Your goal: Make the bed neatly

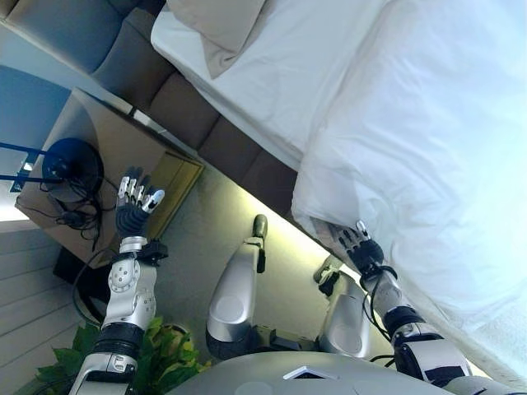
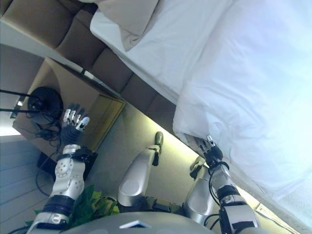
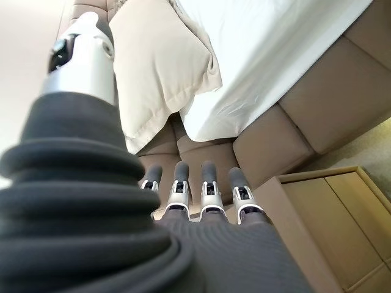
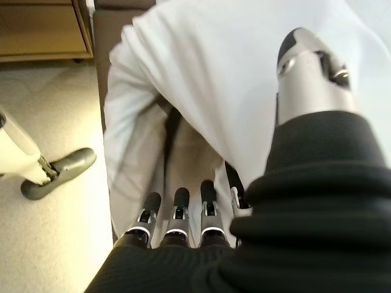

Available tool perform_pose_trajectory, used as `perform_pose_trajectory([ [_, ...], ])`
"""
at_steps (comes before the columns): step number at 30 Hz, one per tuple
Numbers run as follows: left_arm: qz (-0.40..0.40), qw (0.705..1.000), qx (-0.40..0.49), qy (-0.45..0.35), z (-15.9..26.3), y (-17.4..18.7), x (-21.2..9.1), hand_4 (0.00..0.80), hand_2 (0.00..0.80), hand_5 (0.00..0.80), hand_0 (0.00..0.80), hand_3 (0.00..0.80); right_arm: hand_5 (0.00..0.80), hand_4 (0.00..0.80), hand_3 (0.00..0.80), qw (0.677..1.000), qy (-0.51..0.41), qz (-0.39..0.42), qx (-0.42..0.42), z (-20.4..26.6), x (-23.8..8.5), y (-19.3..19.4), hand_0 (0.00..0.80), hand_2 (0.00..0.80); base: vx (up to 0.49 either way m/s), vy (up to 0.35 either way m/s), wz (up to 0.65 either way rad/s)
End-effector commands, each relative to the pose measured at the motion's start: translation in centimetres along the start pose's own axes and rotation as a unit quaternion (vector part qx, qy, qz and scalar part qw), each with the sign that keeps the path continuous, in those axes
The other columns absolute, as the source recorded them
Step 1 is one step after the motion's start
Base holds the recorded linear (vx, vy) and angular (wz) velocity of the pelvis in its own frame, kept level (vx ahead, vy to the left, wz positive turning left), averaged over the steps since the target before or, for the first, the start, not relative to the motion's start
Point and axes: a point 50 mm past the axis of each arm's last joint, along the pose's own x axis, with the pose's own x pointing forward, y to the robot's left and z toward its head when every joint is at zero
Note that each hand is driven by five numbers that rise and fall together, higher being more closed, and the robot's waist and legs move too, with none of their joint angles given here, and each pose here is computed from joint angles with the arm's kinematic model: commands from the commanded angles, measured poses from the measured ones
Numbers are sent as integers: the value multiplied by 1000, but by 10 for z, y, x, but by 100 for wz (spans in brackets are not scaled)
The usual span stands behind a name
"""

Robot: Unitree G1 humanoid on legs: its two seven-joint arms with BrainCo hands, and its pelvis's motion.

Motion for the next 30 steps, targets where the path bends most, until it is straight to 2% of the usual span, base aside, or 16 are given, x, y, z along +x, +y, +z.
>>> perform_pose_trajectory([
  [1,20,998,11,-59,24,14,0,0,0,0,0,0,0,0,0,999,-36,-26,2,15,-17,-31,0,0,-13,-64,-10],
  [5,22,997,21,-66,31,17,1,0,0,0,0,0,0,0,0,997,-28,6,-76,14,-19,-20,0,0,-18,-86,-11],
  [9,26,996,35,-73,37,24,-2,0,0,0,0,0,0,0,0,995,-11,59,-84,4,-27,-6,0,0,-11,-86,-6],
  [16,33,995,48,-78,42,32,-5,0,0,0,0,0,0,0,0,991,3,104,-78,-8,-46,-7,0,0,-14,-58,-7],
  [30,30,996,58,-56,33,35,1,0,0,0,0,0,0,0,0,999,-22,-48,12,-13,-65,-74,0,0,-8,-25,-11],
])
